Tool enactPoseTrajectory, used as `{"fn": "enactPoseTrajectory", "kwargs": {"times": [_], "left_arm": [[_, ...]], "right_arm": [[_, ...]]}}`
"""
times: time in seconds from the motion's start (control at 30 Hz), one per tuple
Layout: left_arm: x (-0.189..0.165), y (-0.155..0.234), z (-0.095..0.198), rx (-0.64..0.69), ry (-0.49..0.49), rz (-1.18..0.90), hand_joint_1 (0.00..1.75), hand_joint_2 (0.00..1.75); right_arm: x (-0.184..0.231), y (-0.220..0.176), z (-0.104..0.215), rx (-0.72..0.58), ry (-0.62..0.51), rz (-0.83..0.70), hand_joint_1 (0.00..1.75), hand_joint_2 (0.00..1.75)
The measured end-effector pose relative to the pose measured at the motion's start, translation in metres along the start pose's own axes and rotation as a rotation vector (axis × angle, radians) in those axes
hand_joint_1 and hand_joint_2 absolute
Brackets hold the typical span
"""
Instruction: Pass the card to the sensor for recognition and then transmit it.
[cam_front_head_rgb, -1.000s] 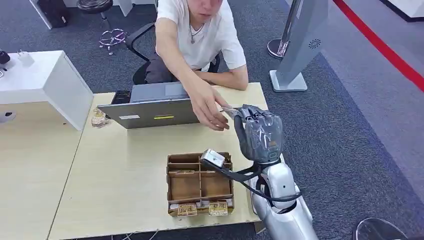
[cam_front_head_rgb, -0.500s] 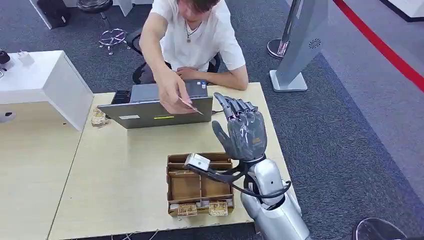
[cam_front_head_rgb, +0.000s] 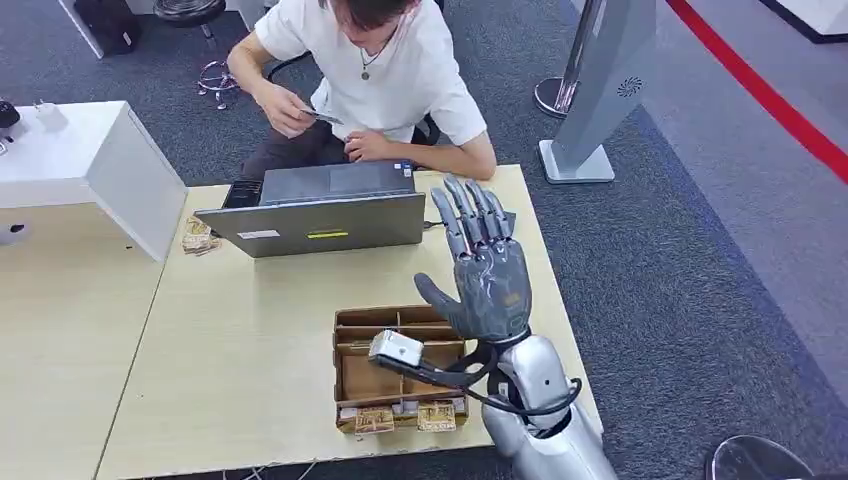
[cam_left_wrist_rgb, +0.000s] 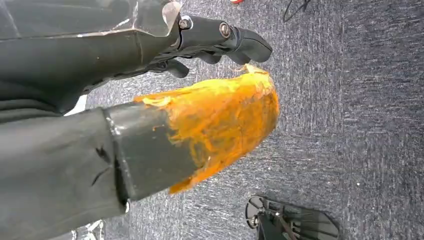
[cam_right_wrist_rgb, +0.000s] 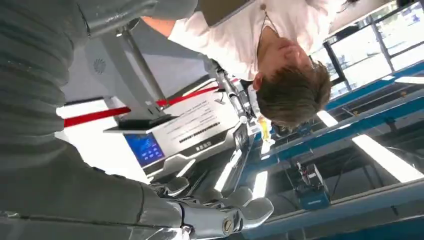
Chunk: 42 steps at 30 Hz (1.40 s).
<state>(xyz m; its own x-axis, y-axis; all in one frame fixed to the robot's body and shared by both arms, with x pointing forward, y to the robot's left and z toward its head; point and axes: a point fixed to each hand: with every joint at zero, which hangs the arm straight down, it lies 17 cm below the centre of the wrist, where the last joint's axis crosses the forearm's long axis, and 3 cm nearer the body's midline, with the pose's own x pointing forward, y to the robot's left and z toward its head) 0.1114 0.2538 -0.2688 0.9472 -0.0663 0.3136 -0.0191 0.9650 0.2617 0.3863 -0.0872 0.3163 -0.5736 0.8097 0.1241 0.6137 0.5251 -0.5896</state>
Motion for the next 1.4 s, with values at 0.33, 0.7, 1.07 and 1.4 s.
{"fn": "enactPoseTrajectory", "kwargs": {"times": [0.33, 0.7, 1.07, 1.4], "left_arm": [[-0.001, 0.002, 0.000, 0.009, 0.004, 0.008, 0.00, 0.00], [-0.001, 0.002, 0.000, 0.010, 0.007, 0.011, 0.00, 0.00], [-0.002, 0.003, 0.000, 0.011, 0.009, 0.011, 0.00, 0.00], [-0.002, 0.002, 0.000, 0.009, 0.008, 0.008, 0.00, 0.00]], "right_arm": [[0.010, -0.006, 0.027, 0.008, 0.034, -0.127, 0.00, 1.75], [0.023, 0.001, 0.049, 0.059, 0.018, -0.160, 0.00, 1.75], [0.034, 0.034, 0.093, 0.227, -0.032, -0.139, 0.00, 1.75], [0.025, 0.068, 0.130, 0.396, -0.040, -0.068, 0.00, 1.75]]}}
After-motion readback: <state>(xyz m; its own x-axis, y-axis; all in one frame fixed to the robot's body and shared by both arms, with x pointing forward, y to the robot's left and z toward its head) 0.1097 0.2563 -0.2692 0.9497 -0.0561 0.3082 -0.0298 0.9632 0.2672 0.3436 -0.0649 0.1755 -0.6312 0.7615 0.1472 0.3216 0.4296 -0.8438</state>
